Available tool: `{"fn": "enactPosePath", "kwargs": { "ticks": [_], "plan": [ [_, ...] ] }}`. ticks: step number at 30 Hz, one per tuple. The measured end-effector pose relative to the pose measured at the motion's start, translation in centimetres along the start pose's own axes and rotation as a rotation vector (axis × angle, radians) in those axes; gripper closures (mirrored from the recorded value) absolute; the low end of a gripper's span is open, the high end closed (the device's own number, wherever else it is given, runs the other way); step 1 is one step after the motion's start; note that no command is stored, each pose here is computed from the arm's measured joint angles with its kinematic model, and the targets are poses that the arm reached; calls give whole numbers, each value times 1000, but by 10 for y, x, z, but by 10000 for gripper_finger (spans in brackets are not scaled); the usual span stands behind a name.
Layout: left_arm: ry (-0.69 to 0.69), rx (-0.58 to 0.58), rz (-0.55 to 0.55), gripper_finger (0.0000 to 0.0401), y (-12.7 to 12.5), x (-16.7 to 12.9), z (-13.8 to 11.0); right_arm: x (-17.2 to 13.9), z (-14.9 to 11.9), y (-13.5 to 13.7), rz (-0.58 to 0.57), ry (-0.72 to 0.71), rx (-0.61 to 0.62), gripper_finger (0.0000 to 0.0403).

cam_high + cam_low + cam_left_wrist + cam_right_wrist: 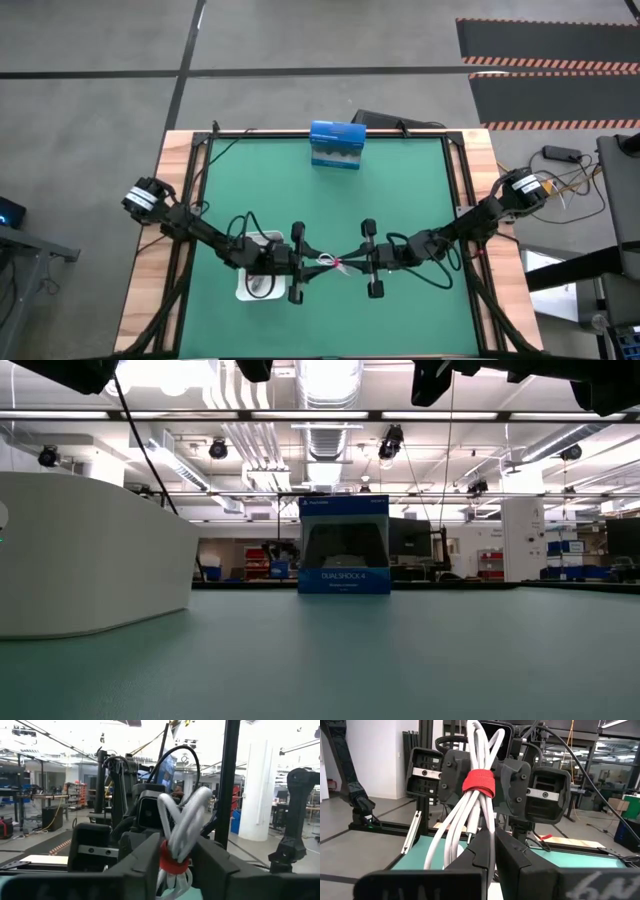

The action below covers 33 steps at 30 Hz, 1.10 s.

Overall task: Pick and place USB-C Cables
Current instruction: Put the white charger cable into the white bin

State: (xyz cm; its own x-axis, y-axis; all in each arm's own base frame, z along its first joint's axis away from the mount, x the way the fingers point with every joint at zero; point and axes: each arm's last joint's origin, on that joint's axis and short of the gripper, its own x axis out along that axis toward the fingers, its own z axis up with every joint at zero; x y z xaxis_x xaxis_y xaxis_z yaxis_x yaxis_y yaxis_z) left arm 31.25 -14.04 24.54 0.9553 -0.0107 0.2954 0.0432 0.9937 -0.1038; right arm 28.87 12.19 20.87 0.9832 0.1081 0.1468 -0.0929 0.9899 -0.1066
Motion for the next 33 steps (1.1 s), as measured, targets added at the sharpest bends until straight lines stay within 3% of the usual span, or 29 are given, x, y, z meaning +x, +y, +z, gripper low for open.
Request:
{"fn": "enactPosePath", "kwargs": {
  "ticks": [7,21,33],
  "plan": [
    [1,0,0,391,0,0,0,0,0,0,1,1,3,375],
    [34,-31,2,392,0,-1,-2,0,-5,-2,-86,58,41,243],
    [217,-46,-4,393,-1,-11,10,-9,7,-7,-97,164,68,218]
  ]
}}
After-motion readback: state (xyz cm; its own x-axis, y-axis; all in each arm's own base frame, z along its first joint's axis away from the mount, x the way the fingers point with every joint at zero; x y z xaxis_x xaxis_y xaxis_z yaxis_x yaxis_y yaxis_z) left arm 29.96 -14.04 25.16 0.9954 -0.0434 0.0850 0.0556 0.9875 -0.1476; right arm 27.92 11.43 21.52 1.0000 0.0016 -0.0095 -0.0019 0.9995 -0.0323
